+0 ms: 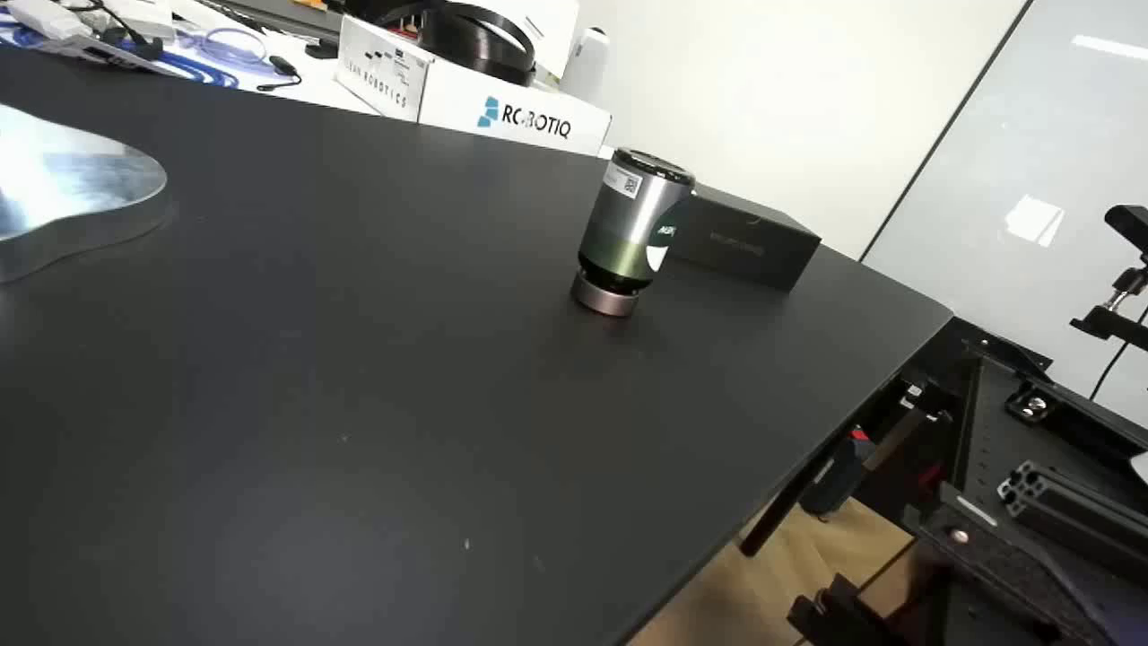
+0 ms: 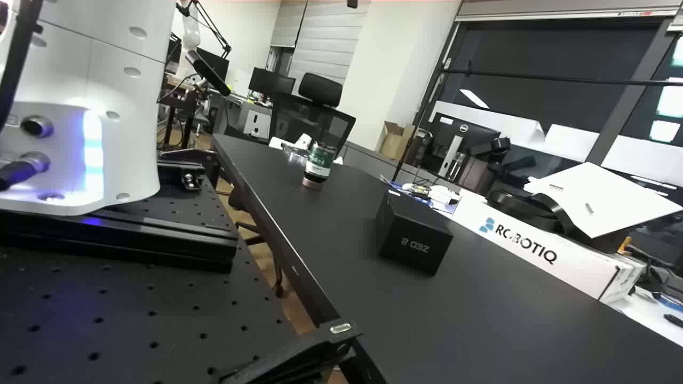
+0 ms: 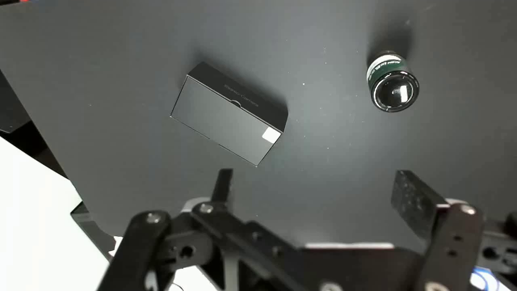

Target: Move the bottle to the right

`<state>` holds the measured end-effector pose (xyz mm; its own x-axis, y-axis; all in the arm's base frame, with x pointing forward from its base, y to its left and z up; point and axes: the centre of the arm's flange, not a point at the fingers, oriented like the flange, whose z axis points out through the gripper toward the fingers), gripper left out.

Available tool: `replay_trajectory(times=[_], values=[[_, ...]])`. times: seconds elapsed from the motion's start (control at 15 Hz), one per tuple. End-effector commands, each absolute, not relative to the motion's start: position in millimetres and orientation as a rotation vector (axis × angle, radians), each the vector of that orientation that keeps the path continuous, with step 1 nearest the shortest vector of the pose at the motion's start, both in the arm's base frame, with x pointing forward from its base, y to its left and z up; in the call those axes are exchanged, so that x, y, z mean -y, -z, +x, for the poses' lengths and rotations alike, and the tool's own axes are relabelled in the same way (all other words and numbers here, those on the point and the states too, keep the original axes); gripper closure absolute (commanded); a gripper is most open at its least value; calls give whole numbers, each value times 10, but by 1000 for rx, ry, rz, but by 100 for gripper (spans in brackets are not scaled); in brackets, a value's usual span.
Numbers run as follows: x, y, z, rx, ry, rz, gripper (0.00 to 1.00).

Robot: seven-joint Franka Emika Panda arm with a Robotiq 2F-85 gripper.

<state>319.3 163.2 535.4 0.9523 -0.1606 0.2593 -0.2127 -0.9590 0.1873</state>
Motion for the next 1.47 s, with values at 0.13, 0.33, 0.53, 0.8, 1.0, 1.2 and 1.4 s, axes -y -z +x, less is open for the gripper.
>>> replay_trajectory(times=[0.13,0.33,0.53,0.8,1.0,1.2,1.4], values=[[-1634,-5358,3194,279,-362,2892,0],[-1634,-5359,3194,279,-363,2892,0],[-1790,-5118,3369,320,-338,2933,0],[-2132,-4635,3661,465,-251,2985,0],[-2379,-4232,3818,551,-225,2996,0],[-2562,-3839,3954,585,-191,3030,0],[-2721,-3474,4117,573,-179,3108,0]])
